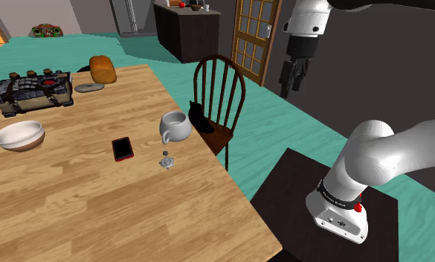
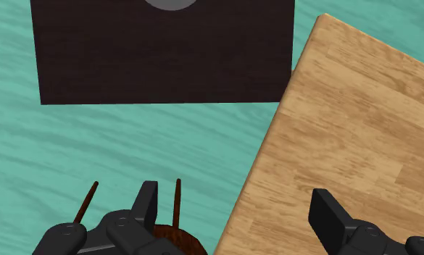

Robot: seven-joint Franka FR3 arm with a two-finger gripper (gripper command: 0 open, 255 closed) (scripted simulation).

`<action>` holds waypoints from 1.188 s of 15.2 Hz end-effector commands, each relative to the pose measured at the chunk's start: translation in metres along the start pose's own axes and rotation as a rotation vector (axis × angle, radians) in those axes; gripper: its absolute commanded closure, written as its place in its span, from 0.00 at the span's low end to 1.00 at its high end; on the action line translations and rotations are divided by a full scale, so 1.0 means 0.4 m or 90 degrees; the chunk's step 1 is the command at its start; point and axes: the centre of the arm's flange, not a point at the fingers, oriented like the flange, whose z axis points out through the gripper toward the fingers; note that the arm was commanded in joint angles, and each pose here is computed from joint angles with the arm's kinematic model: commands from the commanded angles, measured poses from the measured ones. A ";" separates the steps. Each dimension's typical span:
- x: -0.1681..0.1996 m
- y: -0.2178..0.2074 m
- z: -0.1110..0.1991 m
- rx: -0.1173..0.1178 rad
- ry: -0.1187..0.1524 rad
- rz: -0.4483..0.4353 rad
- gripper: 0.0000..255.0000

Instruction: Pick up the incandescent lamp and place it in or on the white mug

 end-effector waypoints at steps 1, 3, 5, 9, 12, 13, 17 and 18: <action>0.000 0.000 0.000 0.000 0.000 0.000 0.00; 0.039 -0.038 0.036 -0.001 0.004 0.002 0.00; 0.079 -0.075 0.071 -0.002 0.007 0.004 0.00; 0.159 -0.149 0.142 -0.005 0.014 0.008 0.00; 0.220 -0.205 0.194 -0.007 0.020 0.012 0.00; 0.241 -0.223 0.211 -0.007 0.022 0.013 0.00; 0.324 -0.296 0.281 -0.010 0.029 0.017 0.00; 0.345 -0.314 0.298 -0.010 0.031 0.018 0.00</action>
